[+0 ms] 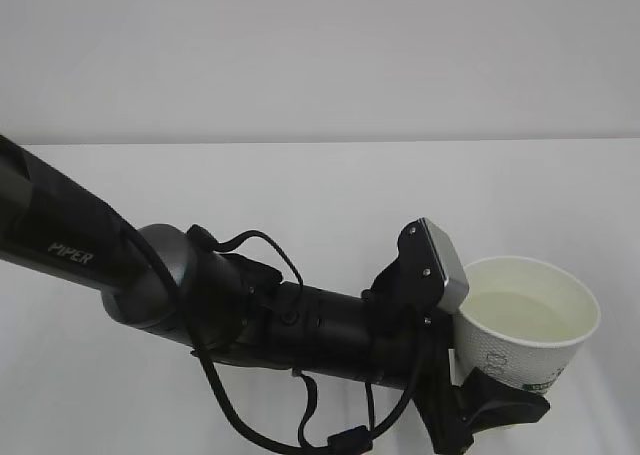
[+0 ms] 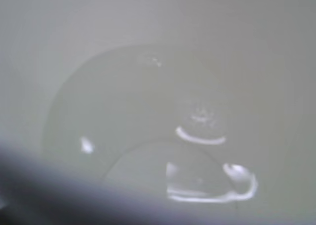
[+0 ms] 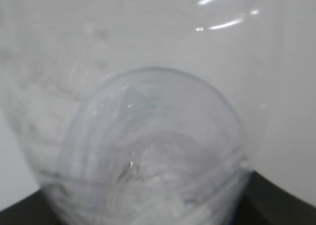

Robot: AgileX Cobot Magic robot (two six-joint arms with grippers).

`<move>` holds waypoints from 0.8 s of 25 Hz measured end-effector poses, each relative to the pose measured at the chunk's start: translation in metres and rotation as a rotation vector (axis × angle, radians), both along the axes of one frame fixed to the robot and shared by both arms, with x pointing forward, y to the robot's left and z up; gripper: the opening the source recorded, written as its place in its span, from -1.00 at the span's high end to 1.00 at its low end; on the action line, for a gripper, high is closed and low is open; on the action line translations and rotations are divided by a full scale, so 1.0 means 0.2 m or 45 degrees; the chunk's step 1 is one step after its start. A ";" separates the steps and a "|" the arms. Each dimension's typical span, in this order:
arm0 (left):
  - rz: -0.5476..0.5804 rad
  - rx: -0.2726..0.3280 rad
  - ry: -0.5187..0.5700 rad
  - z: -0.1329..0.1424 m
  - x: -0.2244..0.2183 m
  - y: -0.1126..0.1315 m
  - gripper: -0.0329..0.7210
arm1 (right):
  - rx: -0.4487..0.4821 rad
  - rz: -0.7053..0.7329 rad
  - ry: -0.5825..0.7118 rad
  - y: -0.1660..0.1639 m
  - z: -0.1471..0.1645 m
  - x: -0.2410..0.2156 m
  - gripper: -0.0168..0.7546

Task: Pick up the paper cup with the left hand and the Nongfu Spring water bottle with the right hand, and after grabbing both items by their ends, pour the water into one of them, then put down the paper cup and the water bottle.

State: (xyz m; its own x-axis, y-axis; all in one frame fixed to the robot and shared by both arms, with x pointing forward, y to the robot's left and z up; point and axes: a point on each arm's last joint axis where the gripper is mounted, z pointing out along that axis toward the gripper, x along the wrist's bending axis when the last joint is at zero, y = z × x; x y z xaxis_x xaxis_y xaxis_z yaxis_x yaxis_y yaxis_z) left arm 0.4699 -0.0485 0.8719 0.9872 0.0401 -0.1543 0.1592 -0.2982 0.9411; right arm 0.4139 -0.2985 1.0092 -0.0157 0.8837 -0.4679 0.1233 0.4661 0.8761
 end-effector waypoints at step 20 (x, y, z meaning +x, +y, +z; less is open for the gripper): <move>0.038 -0.024 0.009 0.02 0.02 -0.01 -0.45 | 0.364 -0.080 0.058 -0.01 -0.08 0.06 -0.20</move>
State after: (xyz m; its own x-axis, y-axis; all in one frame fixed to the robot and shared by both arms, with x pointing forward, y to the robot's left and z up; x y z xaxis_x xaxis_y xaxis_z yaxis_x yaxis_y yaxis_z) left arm 0.4736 -0.0504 0.8750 0.9845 0.0661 -0.1624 0.1744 -0.2751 0.9455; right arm 0.4263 -0.2997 0.9932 0.0282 0.9793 -0.2002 0.1867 0.1916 0.9635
